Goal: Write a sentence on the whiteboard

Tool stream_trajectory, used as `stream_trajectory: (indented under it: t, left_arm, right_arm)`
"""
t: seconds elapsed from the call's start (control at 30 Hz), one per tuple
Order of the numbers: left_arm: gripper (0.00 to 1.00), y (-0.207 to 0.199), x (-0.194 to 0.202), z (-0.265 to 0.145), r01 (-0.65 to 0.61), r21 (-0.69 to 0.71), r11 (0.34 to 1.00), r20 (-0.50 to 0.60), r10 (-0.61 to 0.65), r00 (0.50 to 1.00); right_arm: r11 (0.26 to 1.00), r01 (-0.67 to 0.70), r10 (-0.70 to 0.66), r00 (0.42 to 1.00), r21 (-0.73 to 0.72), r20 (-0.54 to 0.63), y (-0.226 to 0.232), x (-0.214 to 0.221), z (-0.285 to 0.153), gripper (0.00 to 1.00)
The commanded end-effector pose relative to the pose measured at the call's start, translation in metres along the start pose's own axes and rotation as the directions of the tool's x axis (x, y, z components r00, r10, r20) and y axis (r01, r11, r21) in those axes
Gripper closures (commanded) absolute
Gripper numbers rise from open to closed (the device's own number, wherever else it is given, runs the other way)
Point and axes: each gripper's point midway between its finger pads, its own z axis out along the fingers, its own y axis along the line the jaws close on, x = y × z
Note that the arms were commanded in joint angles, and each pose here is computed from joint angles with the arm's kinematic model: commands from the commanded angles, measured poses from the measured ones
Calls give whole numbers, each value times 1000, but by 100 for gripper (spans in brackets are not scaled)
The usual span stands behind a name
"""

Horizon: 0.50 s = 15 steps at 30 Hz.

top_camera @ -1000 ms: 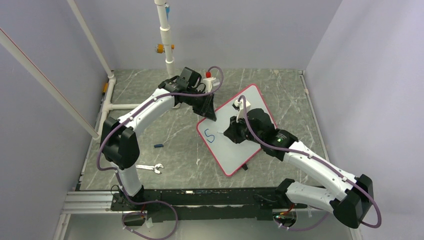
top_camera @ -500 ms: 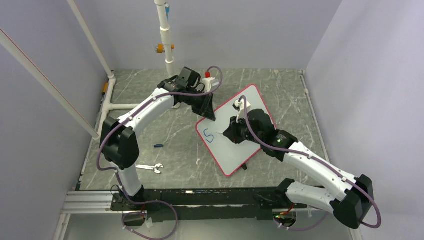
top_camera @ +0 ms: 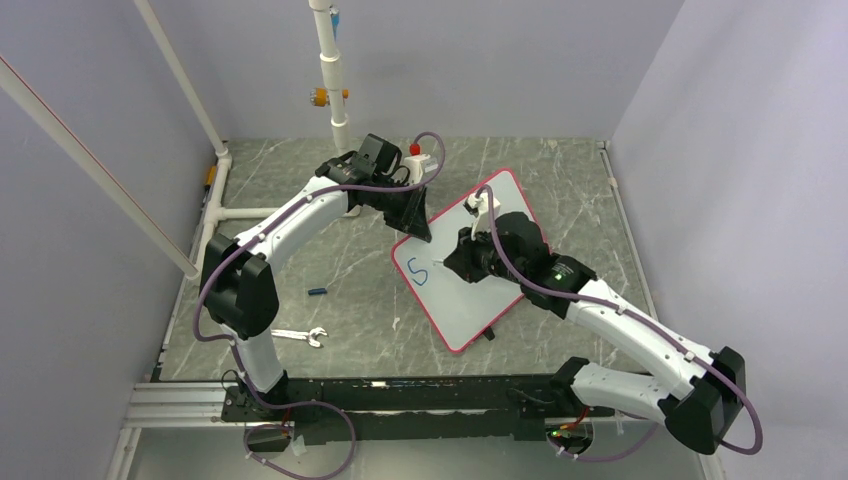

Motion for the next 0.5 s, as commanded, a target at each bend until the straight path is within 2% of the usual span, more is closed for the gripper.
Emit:
stream_trajectory:
  t: [0.0, 0.47]
  left_arm:
    - [100, -1, -31, -11, -95, -45, 994, 104, 100, 990]
    - [100, 0, -32, -10, -101, -45, 994, 103, 106, 989]
  right_arm:
    - [1000, -4, 5, 998, -30, 57, 8, -20, 5, 100]
    - [1000, -12, 12, 1000, 2, -4, -4, 12, 1, 100]
